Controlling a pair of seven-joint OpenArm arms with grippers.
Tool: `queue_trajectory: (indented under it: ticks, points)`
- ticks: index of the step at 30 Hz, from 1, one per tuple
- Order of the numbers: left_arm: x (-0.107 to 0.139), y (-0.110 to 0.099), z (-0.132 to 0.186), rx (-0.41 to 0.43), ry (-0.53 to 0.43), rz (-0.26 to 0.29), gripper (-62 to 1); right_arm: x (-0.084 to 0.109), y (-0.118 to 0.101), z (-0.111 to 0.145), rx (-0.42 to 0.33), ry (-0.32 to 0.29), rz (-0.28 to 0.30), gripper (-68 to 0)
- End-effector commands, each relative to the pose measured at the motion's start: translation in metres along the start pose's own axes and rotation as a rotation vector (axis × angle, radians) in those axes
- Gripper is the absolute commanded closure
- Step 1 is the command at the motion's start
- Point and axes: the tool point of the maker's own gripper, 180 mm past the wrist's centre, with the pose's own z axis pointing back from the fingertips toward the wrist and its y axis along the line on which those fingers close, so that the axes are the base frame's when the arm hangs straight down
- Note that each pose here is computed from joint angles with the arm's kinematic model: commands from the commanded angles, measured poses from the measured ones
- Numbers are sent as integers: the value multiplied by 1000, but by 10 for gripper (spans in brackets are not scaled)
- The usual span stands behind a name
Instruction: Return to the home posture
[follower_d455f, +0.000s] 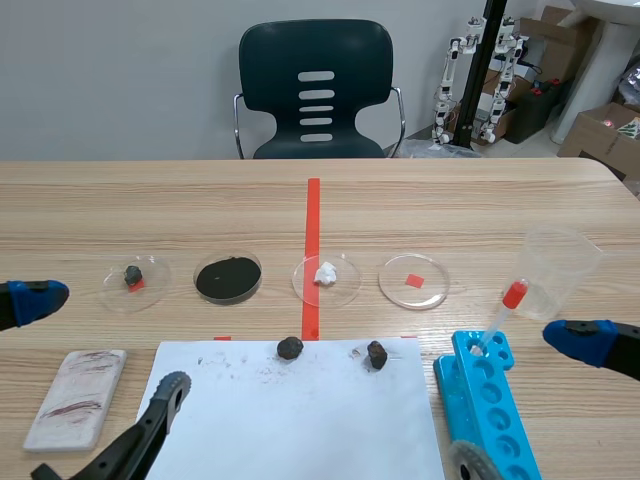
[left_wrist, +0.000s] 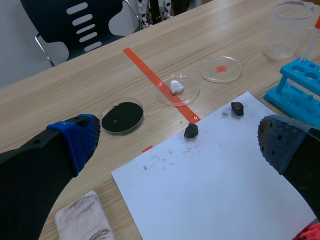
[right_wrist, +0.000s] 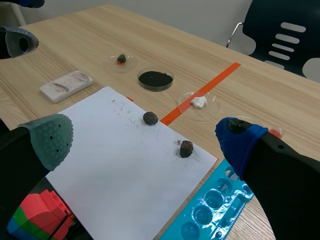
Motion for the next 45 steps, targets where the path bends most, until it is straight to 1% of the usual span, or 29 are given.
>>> queue_trajectory:
  ticks: [1, 8, 45]
  points:
    - [9, -1, -2, -8, -32, -5, -623, 11, -1, -4, 0, -43, 5, -591]
    - [6, -1, -2, -9, -17, -5, -623, 11, -1, -4, 0, -43, 5, -591]
    - [6, -1, -2, -8, -17, -5, -623, 11, -1, -4, 0, -43, 5, -591]
